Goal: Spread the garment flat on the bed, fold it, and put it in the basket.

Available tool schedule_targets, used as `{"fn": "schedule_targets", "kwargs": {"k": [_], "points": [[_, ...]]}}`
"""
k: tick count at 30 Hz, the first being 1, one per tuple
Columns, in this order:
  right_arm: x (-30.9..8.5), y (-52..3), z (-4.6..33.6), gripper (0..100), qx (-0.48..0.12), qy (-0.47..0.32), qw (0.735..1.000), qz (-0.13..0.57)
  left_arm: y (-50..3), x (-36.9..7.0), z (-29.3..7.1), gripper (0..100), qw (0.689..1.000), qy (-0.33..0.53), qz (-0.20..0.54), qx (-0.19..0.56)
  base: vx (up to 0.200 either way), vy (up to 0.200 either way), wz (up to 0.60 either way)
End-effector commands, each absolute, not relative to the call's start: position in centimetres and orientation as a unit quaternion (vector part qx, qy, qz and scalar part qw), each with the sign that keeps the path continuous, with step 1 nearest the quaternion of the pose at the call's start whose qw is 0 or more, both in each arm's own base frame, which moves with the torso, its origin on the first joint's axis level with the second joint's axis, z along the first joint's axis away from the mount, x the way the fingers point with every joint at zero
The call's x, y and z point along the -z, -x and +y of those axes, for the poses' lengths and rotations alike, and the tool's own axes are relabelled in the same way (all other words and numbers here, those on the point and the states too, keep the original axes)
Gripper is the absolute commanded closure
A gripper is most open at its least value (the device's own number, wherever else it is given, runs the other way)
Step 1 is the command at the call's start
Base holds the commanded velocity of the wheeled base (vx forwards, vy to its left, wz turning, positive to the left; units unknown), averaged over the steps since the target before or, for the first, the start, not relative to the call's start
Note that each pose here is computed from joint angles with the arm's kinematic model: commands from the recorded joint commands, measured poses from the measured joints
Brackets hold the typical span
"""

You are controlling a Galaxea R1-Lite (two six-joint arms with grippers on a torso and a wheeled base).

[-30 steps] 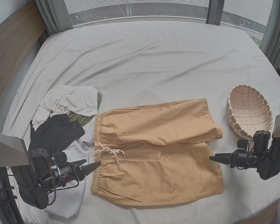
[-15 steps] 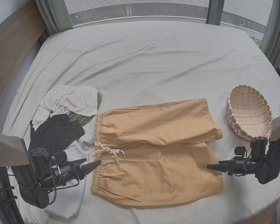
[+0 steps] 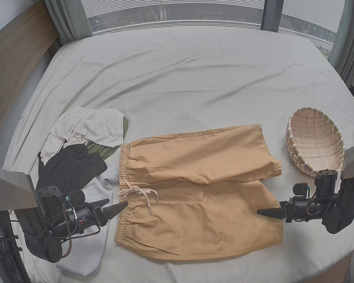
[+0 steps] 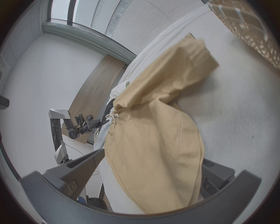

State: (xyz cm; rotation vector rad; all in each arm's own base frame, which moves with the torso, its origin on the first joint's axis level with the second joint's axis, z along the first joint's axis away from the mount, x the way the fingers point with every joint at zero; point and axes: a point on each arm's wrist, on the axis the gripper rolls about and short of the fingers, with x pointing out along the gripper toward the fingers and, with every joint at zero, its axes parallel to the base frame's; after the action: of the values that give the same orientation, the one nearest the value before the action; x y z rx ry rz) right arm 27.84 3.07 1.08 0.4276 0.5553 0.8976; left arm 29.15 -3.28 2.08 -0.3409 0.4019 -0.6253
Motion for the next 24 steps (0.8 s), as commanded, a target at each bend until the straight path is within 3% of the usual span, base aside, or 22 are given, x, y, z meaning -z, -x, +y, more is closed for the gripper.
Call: {"fn": "schedule_targets", "kwargs": {"k": [1, 6, 24], "points": [[-3.2, -27.9, 3.1, 0, -0.432, -0.195, 0.850, 0.231, -29.3, -1.9, -3.3, 0, 0.917, 0.167, 0.197, 0.303, 0.000, 0.000, 0.00], [-4.9, -28.2, 2.7, 0, -0.427, -0.204, 0.856, 0.208, -29.4, -1.8, -3.3, 0, 0.918, 0.166, 0.196, 0.303, 0.000, 0.000, 0.00], [-5.4, -29.8, 0.2, 0, -0.391, -0.198, 0.884, 0.166, -29.6, -1.4, -3.3, 0, 0.917, 0.164, 0.200, 0.303, 0.000, 0.000, 0.00]]}}
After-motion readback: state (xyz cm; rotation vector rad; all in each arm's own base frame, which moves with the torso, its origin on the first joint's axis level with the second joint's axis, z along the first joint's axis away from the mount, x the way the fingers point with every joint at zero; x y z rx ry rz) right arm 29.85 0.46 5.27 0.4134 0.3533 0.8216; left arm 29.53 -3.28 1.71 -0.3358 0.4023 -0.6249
